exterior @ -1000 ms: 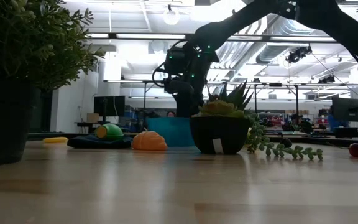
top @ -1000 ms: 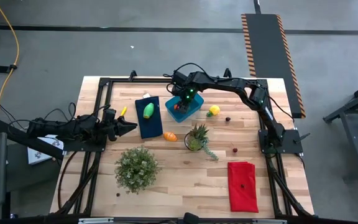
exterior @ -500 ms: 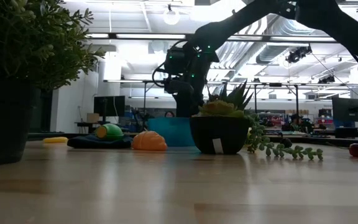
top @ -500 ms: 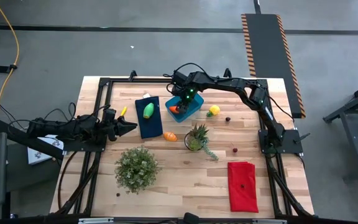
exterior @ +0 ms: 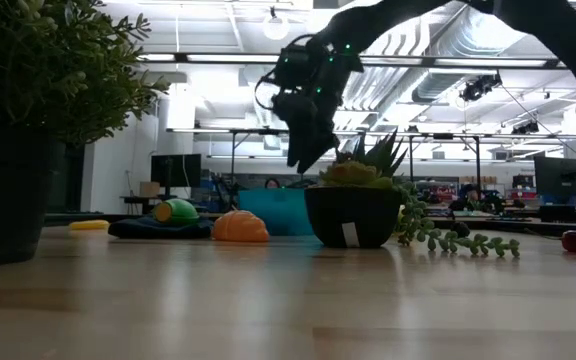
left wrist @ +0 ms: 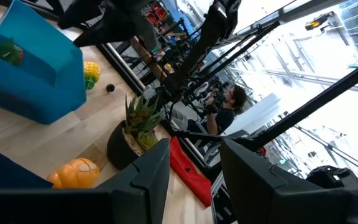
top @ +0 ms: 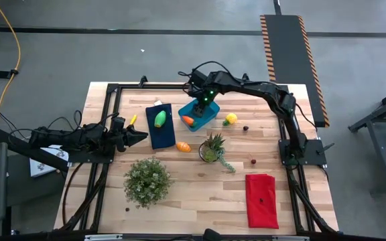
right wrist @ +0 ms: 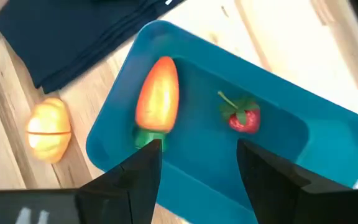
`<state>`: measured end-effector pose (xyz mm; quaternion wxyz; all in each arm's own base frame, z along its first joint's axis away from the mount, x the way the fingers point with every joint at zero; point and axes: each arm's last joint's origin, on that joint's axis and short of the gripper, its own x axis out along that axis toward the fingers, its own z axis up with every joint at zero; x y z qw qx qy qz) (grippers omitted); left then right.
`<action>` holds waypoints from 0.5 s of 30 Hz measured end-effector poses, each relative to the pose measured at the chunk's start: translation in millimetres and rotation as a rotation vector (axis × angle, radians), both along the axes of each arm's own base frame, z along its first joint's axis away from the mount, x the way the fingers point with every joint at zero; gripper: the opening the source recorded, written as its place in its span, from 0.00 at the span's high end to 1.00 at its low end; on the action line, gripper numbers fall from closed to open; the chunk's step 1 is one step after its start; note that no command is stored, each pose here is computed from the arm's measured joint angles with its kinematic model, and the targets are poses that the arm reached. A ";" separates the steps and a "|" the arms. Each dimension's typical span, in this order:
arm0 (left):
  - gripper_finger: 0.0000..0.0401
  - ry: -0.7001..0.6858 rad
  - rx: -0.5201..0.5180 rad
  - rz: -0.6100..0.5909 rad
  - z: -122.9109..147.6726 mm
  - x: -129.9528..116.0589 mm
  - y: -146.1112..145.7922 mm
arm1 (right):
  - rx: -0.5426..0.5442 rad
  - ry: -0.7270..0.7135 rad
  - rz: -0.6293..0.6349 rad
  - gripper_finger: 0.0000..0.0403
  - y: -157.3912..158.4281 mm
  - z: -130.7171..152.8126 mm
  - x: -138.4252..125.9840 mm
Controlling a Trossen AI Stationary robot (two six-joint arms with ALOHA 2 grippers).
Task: Pick and placing Produce into tupperware
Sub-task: Put the yellow pineapple into the blue bin
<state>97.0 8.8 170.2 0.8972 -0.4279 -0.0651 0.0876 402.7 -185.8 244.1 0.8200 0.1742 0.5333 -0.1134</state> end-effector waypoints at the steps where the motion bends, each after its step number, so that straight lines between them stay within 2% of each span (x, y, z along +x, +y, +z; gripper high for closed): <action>1: 0.67 0.000 0.000 0.000 -0.1 0.0 0.0 | 0.005 0.001 -0.014 0.50 -0.3 3.5 -2.5; 15: 0.67 -0.002 -0.011 -0.003 0.0 0.0 -0.1 | 0.053 0.050 -0.125 0.50 5.1 32.8 -27.6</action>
